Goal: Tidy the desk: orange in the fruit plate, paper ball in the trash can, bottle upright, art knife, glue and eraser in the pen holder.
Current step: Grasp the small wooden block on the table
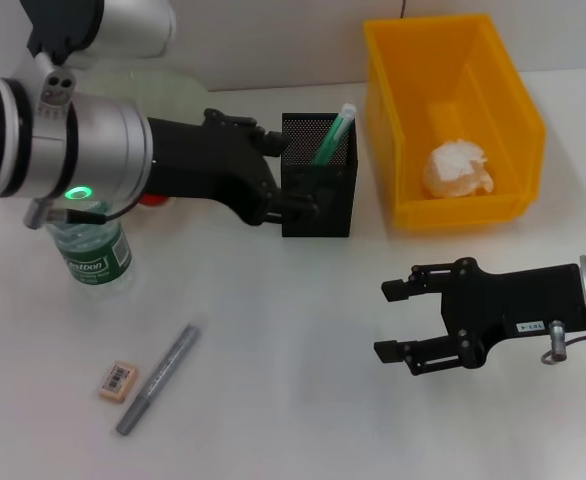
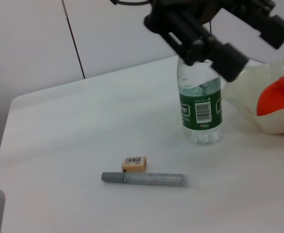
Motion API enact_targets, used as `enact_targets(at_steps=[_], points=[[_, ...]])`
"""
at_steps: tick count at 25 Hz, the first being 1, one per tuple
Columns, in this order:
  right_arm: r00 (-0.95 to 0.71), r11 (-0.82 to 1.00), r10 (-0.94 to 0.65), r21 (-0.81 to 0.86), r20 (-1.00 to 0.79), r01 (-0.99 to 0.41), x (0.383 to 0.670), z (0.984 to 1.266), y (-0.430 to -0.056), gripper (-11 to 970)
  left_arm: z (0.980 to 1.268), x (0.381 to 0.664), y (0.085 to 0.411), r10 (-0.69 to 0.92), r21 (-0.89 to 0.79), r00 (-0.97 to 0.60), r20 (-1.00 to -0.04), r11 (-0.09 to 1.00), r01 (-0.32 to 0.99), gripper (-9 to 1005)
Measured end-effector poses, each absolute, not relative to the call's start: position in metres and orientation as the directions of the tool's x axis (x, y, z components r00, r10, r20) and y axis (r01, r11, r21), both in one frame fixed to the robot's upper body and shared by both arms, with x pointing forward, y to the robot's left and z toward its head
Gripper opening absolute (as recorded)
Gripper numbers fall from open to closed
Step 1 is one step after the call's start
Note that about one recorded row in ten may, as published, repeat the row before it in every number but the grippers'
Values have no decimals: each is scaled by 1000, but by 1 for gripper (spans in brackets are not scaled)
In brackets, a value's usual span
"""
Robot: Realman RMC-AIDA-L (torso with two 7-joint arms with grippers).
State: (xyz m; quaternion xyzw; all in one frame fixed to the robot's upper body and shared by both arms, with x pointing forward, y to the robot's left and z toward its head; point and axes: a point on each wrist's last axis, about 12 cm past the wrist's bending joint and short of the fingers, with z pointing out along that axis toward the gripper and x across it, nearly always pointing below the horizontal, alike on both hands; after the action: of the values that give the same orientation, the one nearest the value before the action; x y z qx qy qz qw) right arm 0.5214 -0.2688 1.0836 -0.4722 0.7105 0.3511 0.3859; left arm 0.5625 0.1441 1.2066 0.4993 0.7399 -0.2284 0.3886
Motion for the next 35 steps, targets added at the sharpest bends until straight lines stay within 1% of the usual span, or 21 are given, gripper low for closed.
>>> enact_targets(at_steps=[7,13,14,18,19,21,23,24,28,29,35], points=[[-255,308,-400,133,-880,-942,522,1084,-269,766,1223,551,148,618,56,-219,-755,393,918,779],[-256,308,-399,134,-880,-942,522,1084,-269,766,1225,548,153,643,51,-260,-721,423,905,779],[-260,309,-398,138,-880,-941,521,1083,-269,766,1220,547,163,672,25,-347,-654,478,878,779],[-265,309,-395,144,-880,-940,520,1082,-269,766,1219,546,164,674,22,-358,-646,486,874,779],[-265,309,-395,145,-880,-940,520,1082,-269,766,1214,546,171,686,19,-406,-604,522,853,779],[-266,309,-395,145,-880,-940,520,1082,-269,766,1208,545,178,695,16,-444,-565,547,837,779],[-265,309,-394,145,-880,-940,521,1082,-269,766,1208,545,178,695,16,-444,-565,547,837,780],[-264,307,-394,145,-880,-941,521,1082,-268,766,1204,543,183,705,16,-463,-537,557,830,780],[-262,305,-395,144,-881,-942,522,1082,-267,766,1200,541,187,725,25,-470,-503,556,831,780],[-261,303,-395,143,-881,-942,522,1083,-267,766,1196,540,190,750,44,-465,-470,546,837,780],[-259,301,-396,141,-881,-943,523,1083,-266,766,1193,538,192,779,63,-441,-447,519,853,780]])
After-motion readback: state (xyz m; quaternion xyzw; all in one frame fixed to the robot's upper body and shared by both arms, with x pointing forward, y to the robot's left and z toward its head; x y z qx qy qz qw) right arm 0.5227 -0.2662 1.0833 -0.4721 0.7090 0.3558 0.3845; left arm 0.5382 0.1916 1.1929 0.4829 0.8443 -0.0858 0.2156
